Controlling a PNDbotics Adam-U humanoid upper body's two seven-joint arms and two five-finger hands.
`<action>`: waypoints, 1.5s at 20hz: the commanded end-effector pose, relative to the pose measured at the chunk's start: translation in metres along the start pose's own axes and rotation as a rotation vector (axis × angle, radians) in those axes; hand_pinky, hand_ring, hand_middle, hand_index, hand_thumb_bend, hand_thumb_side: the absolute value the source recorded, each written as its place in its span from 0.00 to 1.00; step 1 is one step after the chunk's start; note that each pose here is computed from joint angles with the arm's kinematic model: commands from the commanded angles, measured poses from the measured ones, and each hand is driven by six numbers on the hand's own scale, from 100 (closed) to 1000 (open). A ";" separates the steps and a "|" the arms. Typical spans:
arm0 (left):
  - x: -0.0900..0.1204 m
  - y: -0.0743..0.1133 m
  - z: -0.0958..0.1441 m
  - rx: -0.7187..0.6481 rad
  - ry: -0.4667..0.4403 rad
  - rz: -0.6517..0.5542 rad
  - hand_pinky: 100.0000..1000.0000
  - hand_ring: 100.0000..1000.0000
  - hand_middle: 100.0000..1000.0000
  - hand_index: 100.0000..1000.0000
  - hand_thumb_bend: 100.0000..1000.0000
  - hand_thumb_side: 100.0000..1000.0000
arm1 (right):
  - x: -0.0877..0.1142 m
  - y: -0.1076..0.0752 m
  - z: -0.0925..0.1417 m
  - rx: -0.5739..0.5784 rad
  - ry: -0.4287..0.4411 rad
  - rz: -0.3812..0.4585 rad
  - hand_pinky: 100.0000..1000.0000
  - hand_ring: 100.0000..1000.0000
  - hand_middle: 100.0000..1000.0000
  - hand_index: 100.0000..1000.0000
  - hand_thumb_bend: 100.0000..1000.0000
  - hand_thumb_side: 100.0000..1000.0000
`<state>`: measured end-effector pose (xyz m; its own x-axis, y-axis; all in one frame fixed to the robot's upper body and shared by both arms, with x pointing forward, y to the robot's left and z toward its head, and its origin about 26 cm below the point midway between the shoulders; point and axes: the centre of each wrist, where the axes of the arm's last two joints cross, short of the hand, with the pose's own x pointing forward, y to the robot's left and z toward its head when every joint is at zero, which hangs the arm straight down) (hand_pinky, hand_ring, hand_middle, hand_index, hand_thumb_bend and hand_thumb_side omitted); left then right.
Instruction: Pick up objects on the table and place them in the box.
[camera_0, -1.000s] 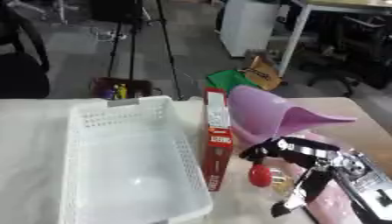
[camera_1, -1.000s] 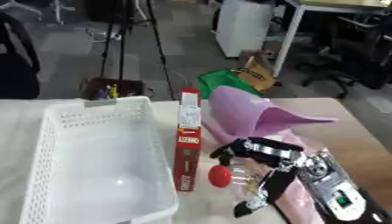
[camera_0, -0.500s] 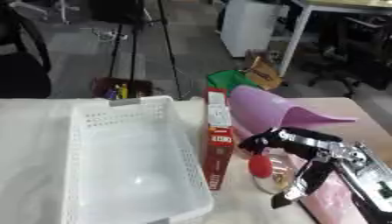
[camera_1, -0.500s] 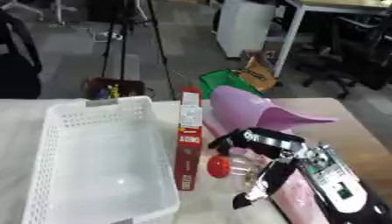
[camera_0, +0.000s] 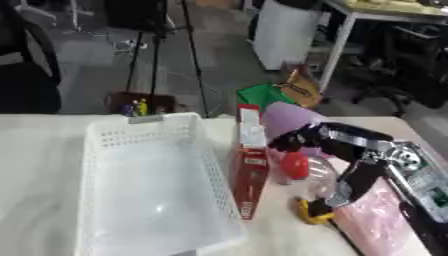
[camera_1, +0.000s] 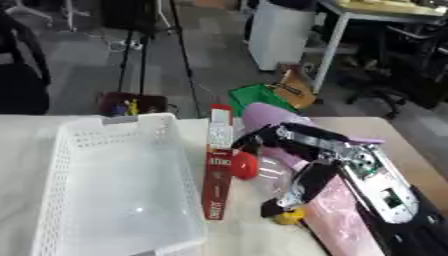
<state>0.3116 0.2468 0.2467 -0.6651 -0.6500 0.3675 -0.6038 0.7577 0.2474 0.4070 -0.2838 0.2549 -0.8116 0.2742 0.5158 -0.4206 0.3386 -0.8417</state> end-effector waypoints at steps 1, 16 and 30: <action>0.004 0.006 -0.005 0.007 -0.035 -0.012 0.84 0.81 0.74 0.71 0.00 1.00 | 0.015 -0.019 -0.003 0.098 -0.099 0.138 0.86 0.93 0.41 0.59 0.67 0.19; 0.004 0.004 -0.004 0.001 -0.044 -0.010 0.84 0.81 0.74 0.71 0.00 1.00 | 0.036 -0.040 -0.038 0.080 -0.225 0.178 0.86 0.93 0.40 0.57 0.64 0.25; 0.004 0.004 -0.004 0.021 -0.040 -0.005 0.84 0.81 0.74 0.71 0.00 1.00 | 0.042 -0.054 -0.073 0.057 -0.276 0.214 0.86 0.92 0.40 0.57 0.62 0.28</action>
<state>0.3114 0.2470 0.2452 -0.6685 -0.6543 0.3536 -0.6074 0.7547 0.2480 0.4258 -0.2223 0.3219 -0.9081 0.1134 0.4031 -0.3404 0.3606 -0.8684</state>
